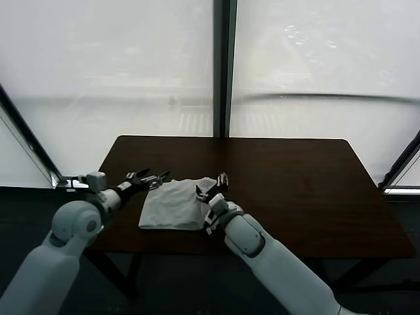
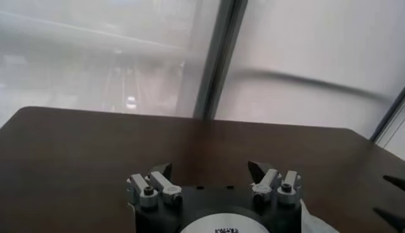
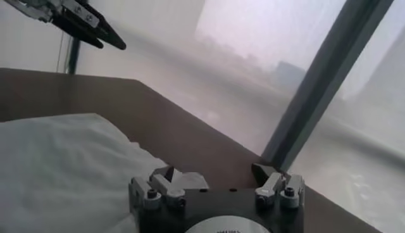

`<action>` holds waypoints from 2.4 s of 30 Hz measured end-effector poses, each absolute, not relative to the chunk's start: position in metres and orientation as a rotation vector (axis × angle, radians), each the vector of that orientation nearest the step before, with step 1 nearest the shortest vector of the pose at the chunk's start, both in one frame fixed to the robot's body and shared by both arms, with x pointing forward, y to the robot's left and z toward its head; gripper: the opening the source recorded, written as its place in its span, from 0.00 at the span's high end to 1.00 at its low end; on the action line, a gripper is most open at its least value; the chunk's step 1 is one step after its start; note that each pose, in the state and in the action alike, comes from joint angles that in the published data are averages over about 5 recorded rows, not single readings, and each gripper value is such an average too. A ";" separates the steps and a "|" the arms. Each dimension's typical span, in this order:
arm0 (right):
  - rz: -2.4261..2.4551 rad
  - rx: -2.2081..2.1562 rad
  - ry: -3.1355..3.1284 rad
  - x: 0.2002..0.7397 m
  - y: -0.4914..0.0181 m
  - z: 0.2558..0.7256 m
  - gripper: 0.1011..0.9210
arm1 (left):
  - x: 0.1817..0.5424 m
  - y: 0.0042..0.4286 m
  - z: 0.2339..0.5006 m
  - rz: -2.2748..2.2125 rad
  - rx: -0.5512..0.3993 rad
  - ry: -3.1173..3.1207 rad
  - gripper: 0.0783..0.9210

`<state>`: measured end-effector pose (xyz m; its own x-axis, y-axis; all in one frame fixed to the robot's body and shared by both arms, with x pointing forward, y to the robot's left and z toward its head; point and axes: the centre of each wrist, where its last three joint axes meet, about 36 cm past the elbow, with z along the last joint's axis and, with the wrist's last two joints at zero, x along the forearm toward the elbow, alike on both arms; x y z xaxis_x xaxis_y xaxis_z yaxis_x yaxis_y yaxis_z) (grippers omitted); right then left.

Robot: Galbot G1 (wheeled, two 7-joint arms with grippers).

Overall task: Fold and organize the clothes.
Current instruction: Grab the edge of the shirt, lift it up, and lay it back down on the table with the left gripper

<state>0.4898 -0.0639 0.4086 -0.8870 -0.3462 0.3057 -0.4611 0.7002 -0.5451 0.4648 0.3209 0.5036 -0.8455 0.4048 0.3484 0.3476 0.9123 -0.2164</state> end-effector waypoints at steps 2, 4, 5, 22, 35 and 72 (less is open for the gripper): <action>0.960 0.646 -2.724 0.490 -0.067 0.406 0.02 | 0.464 0.321 0.503 0.204 -0.549 -2.681 0.02; 0.966 0.635 -2.721 0.489 -0.072 0.404 0.02 | 0.463 0.321 0.502 0.204 -0.546 -2.680 0.02; 0.966 0.628 -2.722 0.489 -0.075 0.403 0.02 | 0.462 0.322 0.502 0.205 -0.544 -2.679 0.02; 0.847 0.439 -2.847 0.484 -0.170 0.393 0.02 | 0.459 0.323 0.497 0.211 -0.535 -2.675 0.02; 0.324 0.720 -3.027 0.405 -0.219 0.381 0.02 | 0.457 0.332 0.494 0.226 -0.503 -2.681 0.02; -0.021 0.586 -3.529 0.254 -0.277 0.298 0.02 | 0.496 0.435 0.440 0.584 -0.486 -2.215 0.02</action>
